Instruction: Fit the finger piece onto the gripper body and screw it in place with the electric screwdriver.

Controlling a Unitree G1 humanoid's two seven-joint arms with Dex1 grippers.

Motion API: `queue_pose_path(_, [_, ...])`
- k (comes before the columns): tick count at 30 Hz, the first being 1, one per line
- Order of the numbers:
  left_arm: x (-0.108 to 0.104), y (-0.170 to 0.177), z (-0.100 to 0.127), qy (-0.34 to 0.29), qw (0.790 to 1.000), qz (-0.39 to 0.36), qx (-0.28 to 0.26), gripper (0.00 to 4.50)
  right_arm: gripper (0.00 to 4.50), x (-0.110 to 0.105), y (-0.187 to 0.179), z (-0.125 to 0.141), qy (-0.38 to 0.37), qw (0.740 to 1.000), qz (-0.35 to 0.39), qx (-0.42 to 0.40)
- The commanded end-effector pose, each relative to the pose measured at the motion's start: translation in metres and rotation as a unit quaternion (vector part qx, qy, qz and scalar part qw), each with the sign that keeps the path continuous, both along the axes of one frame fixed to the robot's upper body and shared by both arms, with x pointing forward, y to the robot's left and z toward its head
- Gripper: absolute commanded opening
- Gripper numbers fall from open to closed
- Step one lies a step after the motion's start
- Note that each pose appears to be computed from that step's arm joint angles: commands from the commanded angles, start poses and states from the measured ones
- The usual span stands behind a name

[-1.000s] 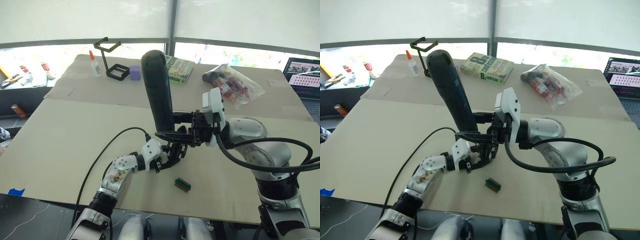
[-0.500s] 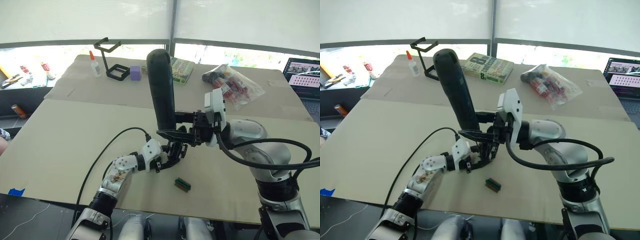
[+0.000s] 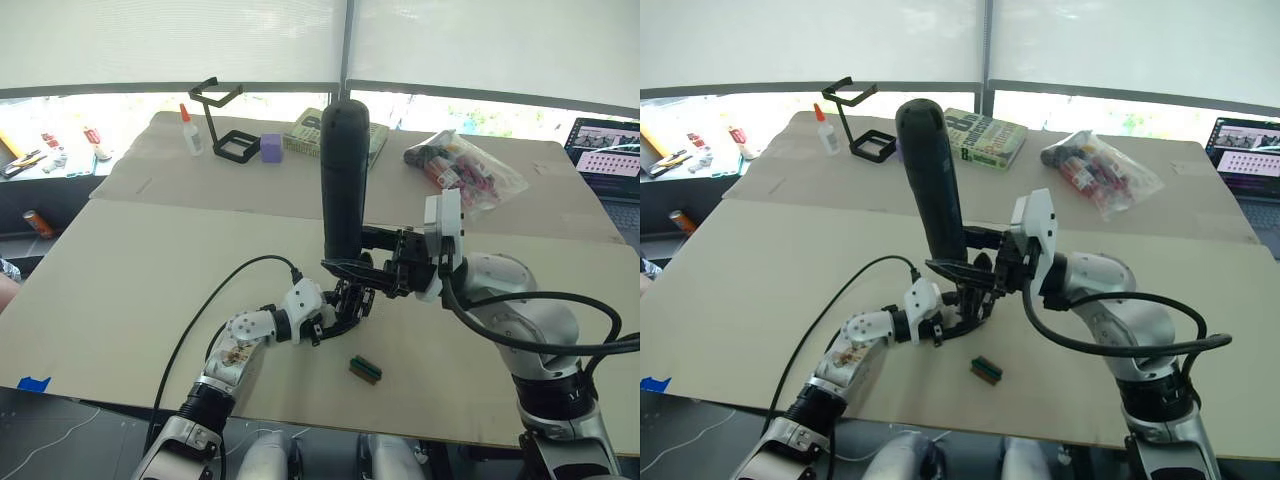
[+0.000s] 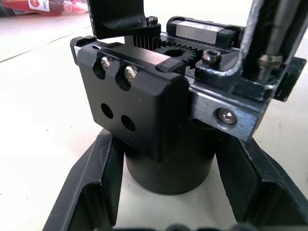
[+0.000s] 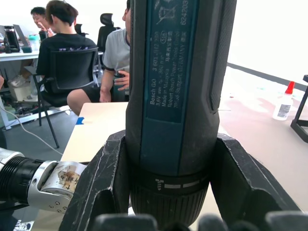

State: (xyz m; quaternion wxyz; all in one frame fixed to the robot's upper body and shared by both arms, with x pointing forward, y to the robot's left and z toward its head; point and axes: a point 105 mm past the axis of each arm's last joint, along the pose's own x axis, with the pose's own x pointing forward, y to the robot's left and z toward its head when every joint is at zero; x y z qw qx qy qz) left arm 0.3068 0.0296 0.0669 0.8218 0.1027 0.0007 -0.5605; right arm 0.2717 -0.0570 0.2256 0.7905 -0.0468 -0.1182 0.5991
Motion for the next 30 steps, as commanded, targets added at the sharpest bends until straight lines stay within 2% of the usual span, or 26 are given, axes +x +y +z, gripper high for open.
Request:
queue_pose_path(1, [-0.005, -0.004, -0.011, 0.021, 1.000, -0.014, 0.014, 2.28, 1.93, 0.007, -0.003, -0.024, 0.031, 0.999, -0.028, -0.026])
queue_pose_path(19, [-0.006, -0.007, -0.012, 0.027, 0.999, -0.015, 0.011, 2.28, 1.93, 0.002, 0.014, -0.039, 0.038, 0.998, -0.011, -0.056])
queue_pose_path(30, [-0.006, -0.007, -0.012, 0.030, 0.999, -0.013, 0.011, 2.28, 1.93, -0.009, 0.019, -0.044, 0.040, 0.998, 0.010, -0.056])
